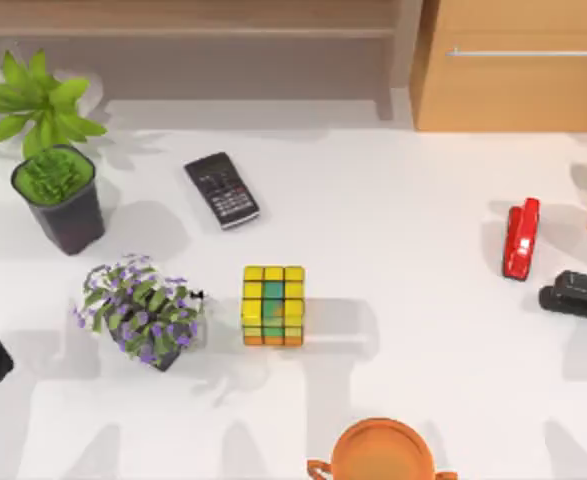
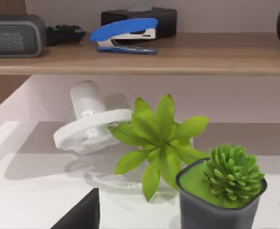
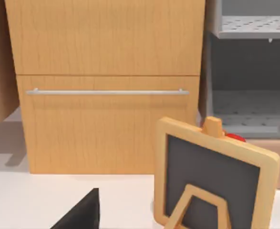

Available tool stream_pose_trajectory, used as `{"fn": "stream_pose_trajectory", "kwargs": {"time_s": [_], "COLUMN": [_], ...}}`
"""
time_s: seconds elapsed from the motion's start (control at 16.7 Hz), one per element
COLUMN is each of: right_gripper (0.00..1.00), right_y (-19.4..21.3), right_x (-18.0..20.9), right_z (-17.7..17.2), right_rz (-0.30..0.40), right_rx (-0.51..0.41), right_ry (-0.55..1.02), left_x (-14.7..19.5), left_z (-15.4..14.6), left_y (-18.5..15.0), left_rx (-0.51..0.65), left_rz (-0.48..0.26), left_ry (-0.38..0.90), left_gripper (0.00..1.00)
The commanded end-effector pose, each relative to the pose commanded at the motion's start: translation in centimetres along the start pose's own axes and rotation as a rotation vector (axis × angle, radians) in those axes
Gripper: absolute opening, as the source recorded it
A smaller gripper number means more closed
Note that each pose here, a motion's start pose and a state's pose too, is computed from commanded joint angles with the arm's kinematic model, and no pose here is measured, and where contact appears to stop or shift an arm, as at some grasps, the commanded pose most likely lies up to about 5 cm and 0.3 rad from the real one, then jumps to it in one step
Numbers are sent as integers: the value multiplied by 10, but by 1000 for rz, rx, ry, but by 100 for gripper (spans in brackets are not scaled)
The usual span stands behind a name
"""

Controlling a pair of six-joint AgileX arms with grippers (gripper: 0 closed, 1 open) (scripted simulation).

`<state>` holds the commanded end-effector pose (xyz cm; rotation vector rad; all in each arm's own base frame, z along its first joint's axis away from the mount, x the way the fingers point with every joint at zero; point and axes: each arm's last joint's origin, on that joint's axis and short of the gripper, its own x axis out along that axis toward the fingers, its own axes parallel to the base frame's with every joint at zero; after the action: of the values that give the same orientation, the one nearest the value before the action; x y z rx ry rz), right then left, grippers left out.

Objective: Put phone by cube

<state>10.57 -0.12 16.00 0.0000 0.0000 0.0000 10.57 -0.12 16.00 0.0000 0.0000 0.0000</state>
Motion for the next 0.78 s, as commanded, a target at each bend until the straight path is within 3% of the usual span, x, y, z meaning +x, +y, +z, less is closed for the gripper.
{"fn": "stream_pose_trajectory", "kwargs": {"time_s": [0.18, 0.36, 0.6, 0.78], "right_gripper": [100, 100, 100, 100], "right_y": [-1, -5, -18, -34], "right_x": [0, 3, 17, 38], "right_z": [1, 10, 23, 25], "right_rz": [-6, -44, -85, -56], "right_rx": [-11, -89, -251, -353], "right_ry": [12, 110, 405, 722], "left_x": [0, 0, 0, 0], "left_z": [0, 0, 0, 0], "left_y": [0, 0, 0, 0], "left_rx": [0, 0, 0, 0], "left_rz": [0, 0, 0, 0], "left_ry": [0, 0, 0, 0], "left_gripper": [100, 100, 100, 100]}}
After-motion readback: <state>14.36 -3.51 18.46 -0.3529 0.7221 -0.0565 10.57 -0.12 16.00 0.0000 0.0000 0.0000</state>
